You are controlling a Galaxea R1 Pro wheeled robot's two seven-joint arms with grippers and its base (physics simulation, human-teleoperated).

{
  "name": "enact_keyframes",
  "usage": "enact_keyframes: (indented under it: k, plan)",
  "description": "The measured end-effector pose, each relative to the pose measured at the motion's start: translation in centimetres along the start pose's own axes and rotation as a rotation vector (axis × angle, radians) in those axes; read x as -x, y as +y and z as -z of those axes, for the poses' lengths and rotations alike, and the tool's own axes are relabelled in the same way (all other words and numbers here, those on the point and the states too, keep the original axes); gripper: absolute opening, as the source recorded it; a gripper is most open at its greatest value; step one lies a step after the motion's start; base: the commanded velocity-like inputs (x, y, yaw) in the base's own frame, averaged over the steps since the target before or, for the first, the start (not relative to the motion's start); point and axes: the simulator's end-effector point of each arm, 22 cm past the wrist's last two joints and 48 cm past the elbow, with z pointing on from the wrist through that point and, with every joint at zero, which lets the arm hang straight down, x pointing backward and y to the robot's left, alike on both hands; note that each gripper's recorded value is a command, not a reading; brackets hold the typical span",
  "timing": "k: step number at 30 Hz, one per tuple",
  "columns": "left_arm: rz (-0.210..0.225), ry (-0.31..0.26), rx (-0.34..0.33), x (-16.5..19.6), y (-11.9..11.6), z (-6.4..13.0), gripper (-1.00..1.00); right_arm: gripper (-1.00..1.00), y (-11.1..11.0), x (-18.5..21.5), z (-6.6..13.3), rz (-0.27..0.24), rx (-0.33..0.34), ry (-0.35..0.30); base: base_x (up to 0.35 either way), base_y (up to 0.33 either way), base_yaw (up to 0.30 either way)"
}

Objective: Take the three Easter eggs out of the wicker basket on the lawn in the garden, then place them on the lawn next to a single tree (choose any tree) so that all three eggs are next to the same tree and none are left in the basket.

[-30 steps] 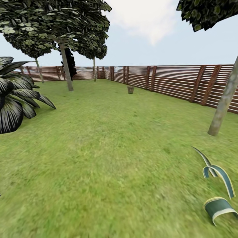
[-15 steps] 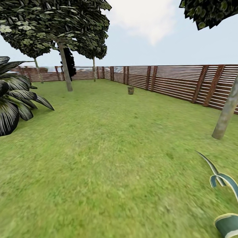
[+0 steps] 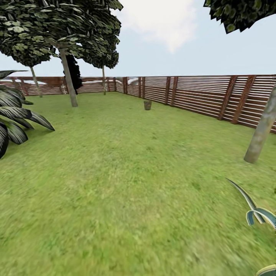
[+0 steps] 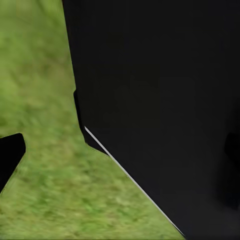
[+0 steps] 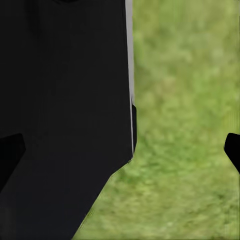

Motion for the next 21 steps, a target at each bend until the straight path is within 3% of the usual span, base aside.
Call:
enact_keyframes:
  k: [6,21]
  plan:
    - [-0.001,0.000,0.000,0.00,-0.02,0.00,1.00,1.00,-0.17,0.01,0.00,0.000,-0.005,0.000,0.339,0.000,-0.190]
    - [-0.001,0.000,0.000,-0.01,-0.04,0.00,1.00,1.00,-0.14,0.01,0.00,0.000,-0.006,0.000,0.339,0.000,-0.007]
